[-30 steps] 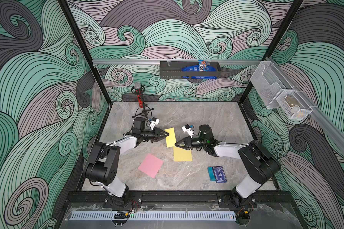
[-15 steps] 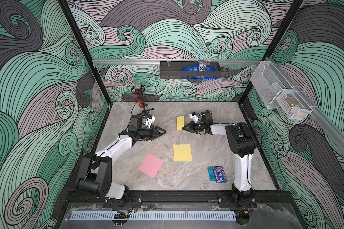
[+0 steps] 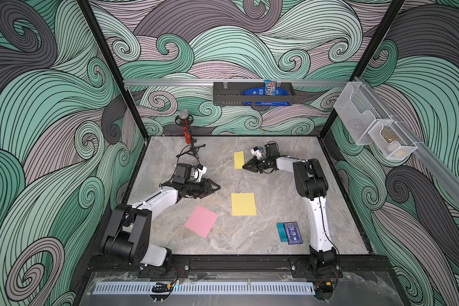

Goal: Fold the square paper along the opposite sides
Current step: Place the paper at the center of the board.

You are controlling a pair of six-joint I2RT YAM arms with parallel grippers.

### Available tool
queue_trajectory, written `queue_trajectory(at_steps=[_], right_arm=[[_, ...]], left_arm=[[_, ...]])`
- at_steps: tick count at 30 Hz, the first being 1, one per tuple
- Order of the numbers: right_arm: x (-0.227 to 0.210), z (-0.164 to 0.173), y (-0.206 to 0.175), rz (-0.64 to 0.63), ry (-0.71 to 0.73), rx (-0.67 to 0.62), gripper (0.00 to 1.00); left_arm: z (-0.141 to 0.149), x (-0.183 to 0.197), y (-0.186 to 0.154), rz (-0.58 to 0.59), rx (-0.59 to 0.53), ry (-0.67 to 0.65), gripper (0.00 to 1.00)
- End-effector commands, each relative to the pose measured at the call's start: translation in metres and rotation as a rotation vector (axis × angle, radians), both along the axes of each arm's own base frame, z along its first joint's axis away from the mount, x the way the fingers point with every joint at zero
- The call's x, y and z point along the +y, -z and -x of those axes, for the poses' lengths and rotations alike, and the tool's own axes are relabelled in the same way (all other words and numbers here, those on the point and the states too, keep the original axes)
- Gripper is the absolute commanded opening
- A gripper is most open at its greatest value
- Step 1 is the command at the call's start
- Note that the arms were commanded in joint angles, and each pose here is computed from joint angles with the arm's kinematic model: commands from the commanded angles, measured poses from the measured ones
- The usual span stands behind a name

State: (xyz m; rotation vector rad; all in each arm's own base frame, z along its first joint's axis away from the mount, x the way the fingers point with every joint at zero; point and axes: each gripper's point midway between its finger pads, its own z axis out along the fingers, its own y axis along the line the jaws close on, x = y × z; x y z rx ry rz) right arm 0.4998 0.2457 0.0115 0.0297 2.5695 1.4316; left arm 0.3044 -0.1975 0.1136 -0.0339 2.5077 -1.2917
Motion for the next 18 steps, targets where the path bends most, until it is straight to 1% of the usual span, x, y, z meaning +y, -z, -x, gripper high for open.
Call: queue_trajectory(at_steps=[1, 5, 10, 11, 14, 18], right_arm=[[-0.009, -0.003, -0.004, -0.007, 0.015, 0.022, 0.15], [-0.013, -0.007, -0.007, 0.023, 0.025, 0.018, 0.25], [-0.023, -0.007, -0.016, 0.089, 0.038, -0.005, 0.32], [-0.026, -0.007, -0.023, 0.101, 0.043, -0.019, 0.32], [-0.036, -0.003, -0.051, 0.159, 0.074, -0.088, 0.35], [-0.052, 0.019, -0.077, 0.257, 0.105, -0.172, 0.38]], left_arm=[[-0.004, -0.001, -0.009, -0.010, -0.060, 0.011, 0.49], [-0.006, 0.001, -0.009, -0.026, -0.067, 0.006, 0.49], [-0.006, 0.003, -0.006, -0.040, -0.064, -0.004, 0.48], [-0.006, 0.004, -0.015, -0.039, -0.090, -0.010, 0.48], [-0.007, 0.006, -0.016, -0.055, -0.095, -0.024, 0.48], [-0.006, 0.007, -0.017, -0.081, -0.105, -0.041, 0.48]])
